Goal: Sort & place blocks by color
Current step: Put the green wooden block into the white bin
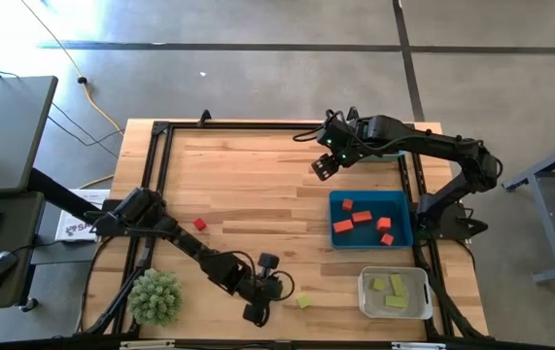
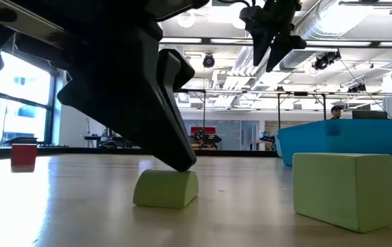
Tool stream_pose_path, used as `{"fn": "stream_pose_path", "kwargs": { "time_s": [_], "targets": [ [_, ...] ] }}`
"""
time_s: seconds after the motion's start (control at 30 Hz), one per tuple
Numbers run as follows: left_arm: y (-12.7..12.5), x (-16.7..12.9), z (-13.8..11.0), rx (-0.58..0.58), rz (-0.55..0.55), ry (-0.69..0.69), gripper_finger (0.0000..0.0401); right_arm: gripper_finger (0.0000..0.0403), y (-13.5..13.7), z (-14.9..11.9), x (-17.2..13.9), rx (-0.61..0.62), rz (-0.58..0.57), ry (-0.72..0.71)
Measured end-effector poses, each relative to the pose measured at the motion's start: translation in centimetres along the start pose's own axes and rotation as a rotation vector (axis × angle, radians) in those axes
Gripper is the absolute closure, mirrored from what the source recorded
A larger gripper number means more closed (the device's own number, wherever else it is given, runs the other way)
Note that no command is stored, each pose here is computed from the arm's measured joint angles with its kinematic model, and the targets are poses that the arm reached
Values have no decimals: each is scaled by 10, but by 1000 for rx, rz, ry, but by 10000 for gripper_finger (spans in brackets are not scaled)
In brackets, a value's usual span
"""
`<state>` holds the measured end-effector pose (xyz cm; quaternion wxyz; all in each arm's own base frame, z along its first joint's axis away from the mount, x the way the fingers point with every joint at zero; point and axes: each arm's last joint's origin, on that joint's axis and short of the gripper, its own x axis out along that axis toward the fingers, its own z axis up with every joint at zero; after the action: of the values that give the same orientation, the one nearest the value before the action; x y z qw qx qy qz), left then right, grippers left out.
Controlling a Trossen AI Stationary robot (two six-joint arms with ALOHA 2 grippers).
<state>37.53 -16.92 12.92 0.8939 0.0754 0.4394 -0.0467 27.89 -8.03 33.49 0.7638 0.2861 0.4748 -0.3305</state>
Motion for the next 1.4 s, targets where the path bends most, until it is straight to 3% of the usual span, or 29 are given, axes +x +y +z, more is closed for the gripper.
{"fn": "stream_pose_path", "kwargs": {
  "time_s": [0.23,0.53,0.7,1.1,1.27,1.4],
  "targets": [
    [9,1,0,-8,24,17,390,203,-1,0,0,-7,-7,-5],
    [49,2,-3,-133,159,112,400,203,-1,0,0,-9,-10,1],
    [64,-6,-3,-260,195,138,399,203,-1,-1,0,-9,-13,4],
    [79,-47,-4,-789,329,167,398,203,-1,0,0,-32,-20,-5],
    [77,-47,-8,-1015,318,203,395,203,-1,0,0,-161,-21,-4],
    [76,-46,-6,-1194,274,206,368,203,-2,0,0,-258,-22,1]
  ]
}}
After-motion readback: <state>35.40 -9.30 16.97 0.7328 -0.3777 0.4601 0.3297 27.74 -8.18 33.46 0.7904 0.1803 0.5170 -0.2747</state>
